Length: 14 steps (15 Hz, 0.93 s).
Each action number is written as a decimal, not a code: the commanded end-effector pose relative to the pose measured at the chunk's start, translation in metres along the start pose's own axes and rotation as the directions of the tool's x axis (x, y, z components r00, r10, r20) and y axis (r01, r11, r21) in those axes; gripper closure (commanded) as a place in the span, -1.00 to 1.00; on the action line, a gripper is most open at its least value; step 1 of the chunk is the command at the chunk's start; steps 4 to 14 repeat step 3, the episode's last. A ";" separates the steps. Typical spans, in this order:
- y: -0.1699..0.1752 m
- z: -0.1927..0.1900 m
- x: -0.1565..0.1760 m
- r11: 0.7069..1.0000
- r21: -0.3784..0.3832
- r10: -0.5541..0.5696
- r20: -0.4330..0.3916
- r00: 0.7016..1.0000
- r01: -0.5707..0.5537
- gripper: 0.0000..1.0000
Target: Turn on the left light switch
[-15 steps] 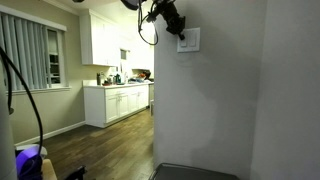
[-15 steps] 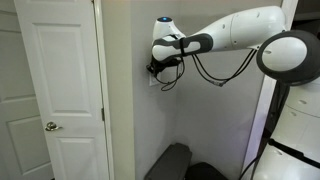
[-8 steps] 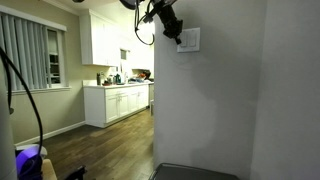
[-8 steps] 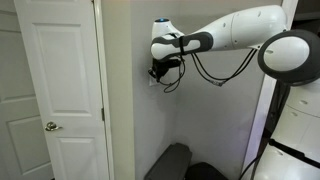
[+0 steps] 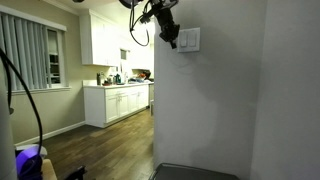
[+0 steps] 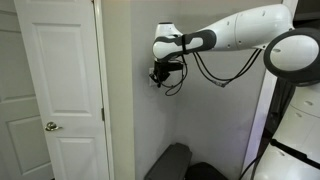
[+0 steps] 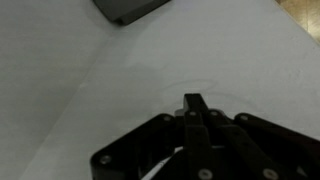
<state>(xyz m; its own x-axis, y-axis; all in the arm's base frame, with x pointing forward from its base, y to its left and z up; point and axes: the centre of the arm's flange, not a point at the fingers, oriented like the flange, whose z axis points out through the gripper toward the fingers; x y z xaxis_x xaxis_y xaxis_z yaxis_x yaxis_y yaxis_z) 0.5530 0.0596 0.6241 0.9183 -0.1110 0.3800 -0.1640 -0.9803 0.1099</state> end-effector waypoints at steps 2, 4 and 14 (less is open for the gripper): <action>0.010 0.005 -0.023 0.999 0.042 -0.026 0.044 0.999 0.024 1.00; 0.009 0.007 -0.024 0.999 0.040 -0.027 0.054 0.998 0.025 1.00; 0.009 0.007 -0.024 0.999 0.040 -0.027 0.054 0.998 0.025 1.00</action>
